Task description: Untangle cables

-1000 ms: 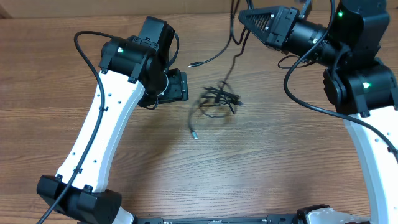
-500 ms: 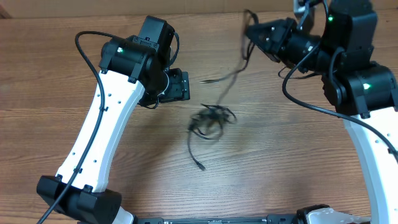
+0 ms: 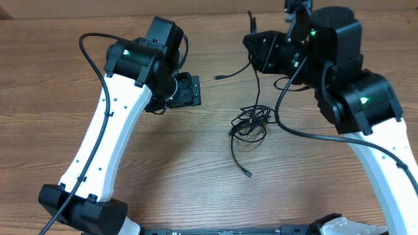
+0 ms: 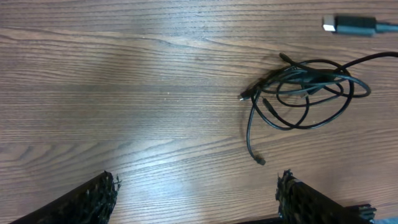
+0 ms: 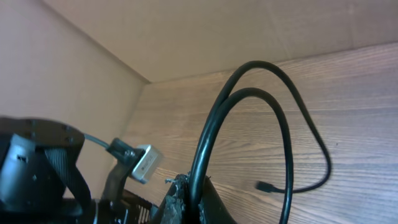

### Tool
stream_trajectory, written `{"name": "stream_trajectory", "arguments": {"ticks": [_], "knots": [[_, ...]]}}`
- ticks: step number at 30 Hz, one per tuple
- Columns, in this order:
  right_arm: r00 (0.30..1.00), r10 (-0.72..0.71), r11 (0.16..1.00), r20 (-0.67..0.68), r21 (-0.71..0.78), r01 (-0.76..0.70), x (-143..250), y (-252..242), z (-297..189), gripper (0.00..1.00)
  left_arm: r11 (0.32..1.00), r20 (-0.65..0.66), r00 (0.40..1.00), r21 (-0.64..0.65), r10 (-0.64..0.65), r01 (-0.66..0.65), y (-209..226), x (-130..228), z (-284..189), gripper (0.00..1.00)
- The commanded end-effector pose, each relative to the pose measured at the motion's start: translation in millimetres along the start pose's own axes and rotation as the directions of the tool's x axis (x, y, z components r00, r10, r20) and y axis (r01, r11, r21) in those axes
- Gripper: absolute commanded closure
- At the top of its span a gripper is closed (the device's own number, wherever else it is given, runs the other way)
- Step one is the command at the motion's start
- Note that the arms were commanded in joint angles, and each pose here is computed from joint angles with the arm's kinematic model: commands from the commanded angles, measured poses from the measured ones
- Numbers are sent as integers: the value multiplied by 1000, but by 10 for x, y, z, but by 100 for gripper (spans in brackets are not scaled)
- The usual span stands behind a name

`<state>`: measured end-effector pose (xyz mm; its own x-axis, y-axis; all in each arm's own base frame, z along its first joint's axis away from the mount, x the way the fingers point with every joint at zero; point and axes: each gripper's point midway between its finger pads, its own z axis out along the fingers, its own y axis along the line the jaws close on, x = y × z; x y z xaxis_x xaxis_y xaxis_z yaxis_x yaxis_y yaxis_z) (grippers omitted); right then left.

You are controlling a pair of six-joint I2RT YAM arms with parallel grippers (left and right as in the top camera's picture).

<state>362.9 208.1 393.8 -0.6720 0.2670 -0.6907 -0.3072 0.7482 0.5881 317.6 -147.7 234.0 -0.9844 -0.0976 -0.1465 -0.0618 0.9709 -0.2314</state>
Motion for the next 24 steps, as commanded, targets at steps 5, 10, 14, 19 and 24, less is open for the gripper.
{"name": "stream_trajectory", "arguments": {"ticks": [5,10,14,19,24], "knots": [[989,-7,989,148,-142,29,-328,501,-240,96,1000,-10,1000,8,19,-19,-11,-1,9,15],[984,-30,934,173,-346,90,-417,942,-416,96,999,-13,999,7,44,-44,-7,5,9,14],[988,-36,931,153,-354,89,-375,943,-398,96,999,-12,999,7,44,-44,-7,3,9,14],[993,-9,991,121,-132,25,-275,460,-181,96,999,-11,999,8,44,-44,-9,2,9,14],[998,-9,999,65,-51,12,-139,257,-58,96,999,-12,999,7,44,-44,-8,4,9,14]]}}
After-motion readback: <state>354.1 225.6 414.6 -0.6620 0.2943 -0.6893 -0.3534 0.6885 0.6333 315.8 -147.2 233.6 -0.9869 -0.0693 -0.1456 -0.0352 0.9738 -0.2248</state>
